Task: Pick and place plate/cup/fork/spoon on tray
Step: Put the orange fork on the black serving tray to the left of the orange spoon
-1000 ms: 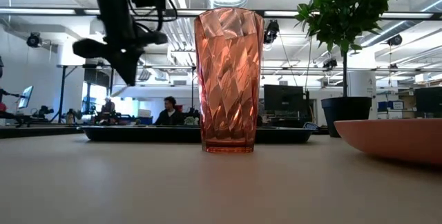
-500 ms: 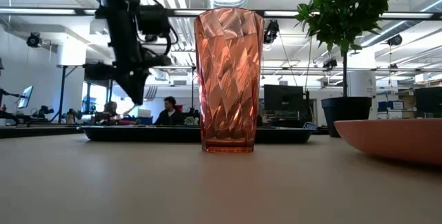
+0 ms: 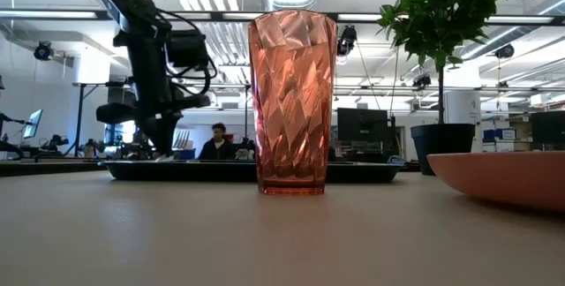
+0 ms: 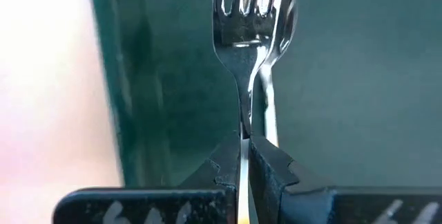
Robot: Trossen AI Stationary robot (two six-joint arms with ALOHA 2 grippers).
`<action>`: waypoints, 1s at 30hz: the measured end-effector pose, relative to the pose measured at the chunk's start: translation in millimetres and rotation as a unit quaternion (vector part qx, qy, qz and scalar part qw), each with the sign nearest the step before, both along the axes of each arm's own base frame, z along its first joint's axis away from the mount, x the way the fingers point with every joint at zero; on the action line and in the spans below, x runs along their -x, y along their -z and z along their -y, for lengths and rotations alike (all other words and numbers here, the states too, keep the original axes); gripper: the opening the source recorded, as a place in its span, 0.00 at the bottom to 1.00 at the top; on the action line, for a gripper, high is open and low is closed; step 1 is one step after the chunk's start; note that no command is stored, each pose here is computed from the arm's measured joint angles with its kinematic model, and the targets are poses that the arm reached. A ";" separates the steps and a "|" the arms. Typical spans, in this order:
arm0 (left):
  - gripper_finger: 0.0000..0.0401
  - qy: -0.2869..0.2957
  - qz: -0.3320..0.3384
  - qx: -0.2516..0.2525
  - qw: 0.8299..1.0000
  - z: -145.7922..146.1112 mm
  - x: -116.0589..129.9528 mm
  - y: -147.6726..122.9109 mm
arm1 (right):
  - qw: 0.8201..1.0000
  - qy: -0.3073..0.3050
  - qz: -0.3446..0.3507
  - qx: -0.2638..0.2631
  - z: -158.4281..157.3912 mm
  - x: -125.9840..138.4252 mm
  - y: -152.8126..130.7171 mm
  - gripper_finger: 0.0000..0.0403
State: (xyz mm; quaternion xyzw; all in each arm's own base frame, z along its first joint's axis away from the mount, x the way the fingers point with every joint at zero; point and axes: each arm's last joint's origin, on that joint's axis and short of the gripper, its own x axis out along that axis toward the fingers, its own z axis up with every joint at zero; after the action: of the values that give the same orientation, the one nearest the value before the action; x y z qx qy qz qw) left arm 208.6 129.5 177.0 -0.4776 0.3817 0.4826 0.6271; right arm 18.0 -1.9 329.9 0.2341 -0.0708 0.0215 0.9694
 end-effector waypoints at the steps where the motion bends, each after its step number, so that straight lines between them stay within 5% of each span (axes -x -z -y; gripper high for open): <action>1: 0.00 -0.004 0.006 -0.003 1.000 -1.8 0.5 1.3 | 1.000 0.000 -0.001 0.000 0.0 0.0 0.1 0.02; 30: 0.00 -0.027 0.034 -0.006 0.999 -14.6 24.5 32.4 | 1.000 0.012 -0.001 -0.011 0.8 0.0 0.2 0.02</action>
State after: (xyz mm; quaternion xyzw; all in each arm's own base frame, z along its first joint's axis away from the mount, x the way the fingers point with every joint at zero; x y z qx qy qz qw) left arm 184.2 144.1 144.6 -0.5001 0.3438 0.4855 0.6293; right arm 18.0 -2.6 329.8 0.2440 -0.0727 0.0092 0.9670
